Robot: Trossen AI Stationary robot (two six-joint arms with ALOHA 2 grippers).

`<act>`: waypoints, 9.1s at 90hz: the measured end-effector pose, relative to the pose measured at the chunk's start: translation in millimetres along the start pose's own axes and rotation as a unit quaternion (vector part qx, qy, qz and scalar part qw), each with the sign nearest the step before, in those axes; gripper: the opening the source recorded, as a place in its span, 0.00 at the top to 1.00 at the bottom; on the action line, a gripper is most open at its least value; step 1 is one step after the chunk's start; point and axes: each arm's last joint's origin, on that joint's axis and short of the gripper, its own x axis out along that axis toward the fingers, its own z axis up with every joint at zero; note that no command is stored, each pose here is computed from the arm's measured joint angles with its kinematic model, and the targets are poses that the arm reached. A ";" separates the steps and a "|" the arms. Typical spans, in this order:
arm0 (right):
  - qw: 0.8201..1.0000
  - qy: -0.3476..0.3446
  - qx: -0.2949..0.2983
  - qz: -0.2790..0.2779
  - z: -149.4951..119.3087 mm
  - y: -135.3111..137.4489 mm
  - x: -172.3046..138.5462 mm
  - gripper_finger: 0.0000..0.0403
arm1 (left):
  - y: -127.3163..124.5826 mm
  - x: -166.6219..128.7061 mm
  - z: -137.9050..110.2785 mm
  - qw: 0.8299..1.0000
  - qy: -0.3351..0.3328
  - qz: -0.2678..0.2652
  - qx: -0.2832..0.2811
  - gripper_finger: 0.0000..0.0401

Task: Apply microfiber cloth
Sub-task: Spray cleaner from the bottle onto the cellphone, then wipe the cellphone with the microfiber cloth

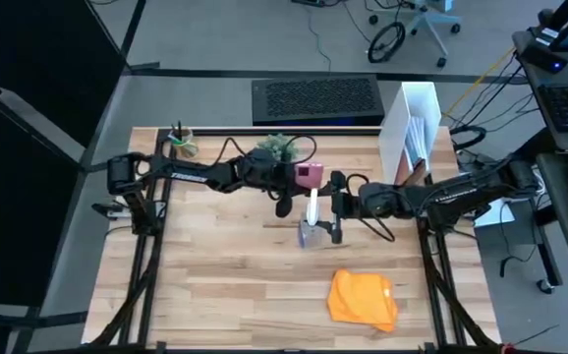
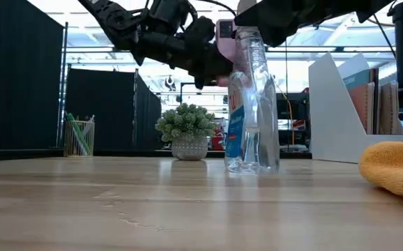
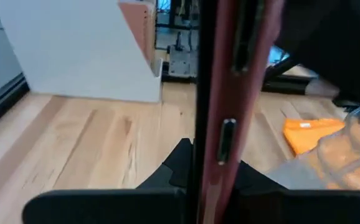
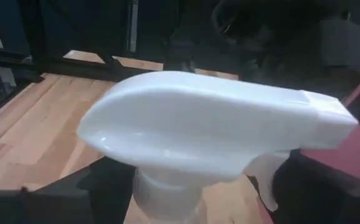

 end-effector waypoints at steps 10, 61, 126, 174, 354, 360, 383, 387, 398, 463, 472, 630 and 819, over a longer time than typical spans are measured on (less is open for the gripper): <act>1.000 0.001 0.000 0.002 -0.2 0.2 -0.1 0.35 | -0.1 0.1 0.5 1.000 0.000 -0.002 0.000 0.98; 1.000 0.009 -0.010 0.004 12.7 -3.9 -35.4 0.11 | 2.7 -14.6 6.7 0.998 0.033 0.047 0.013 0.98; 0.984 0.109 0.135 0.046 4.4 7.5 -85.1 0.08 | -86.6 -93.0 -1.6 0.941 0.330 0.074 -0.008 0.98; 0.898 0.282 0.336 0.048 -21.5 28.7 -100.0 0.09 | -182.5 -70.5 -54.3 0.889 0.452 -0.022 -0.066 0.98; 0.912 0.354 0.193 0.066 -118.5 184.9 -43.5 0.16 | -208.2 -14.2 -102.3 0.904 0.410 -0.008 -0.122 0.63; 0.914 0.356 0.184 0.066 -119.9 184.9 -43.2 0.17 | -210.0 -16.7 -100.5 0.904 0.413 -0.005 -0.115 0.64; 0.917 0.360 0.159 0.061 -126.8 186.6 -40.8 0.17 | -214.3 -21.9 -90.7 0.914 0.398 -0.012 -0.078 0.69; 0.917 0.361 0.160 0.060 -126.8 186.2 -40.4 0.17 | -214.4 -22.0 -90.8 0.913 0.400 -0.017 -0.075 0.69; 0.917 0.359 0.165 0.062 -126.5 186.1 -39.5 0.17 | -211.4 -21.8 -91.5 0.908 0.411 -0.030 -0.076 0.69; 0.935 0.320 0.125 0.091 -120.8 180.0 -24.5 0.79 | -256.0 -19.8 -126.9 0.918 0.385 -0.005 -0.097 0.69; 0.938 0.304 0.130 0.101 -117.7 179.1 -20.1 0.90 | -255.7 -18.2 -130.1 0.919 0.384 0.006 -0.091 0.69; 0.934 0.296 0.067 0.187 -94.4 163.0 114.0 0.97 | -253.6 -6.3 -141.2 0.936 0.339 0.057 -0.072 0.69; 0.939 0.332 0.003 0.091 -44.2 158.8 69.7 0.96 | -252.6 -4.3 -106.1 0.955 0.279 0.003 -0.102 0.69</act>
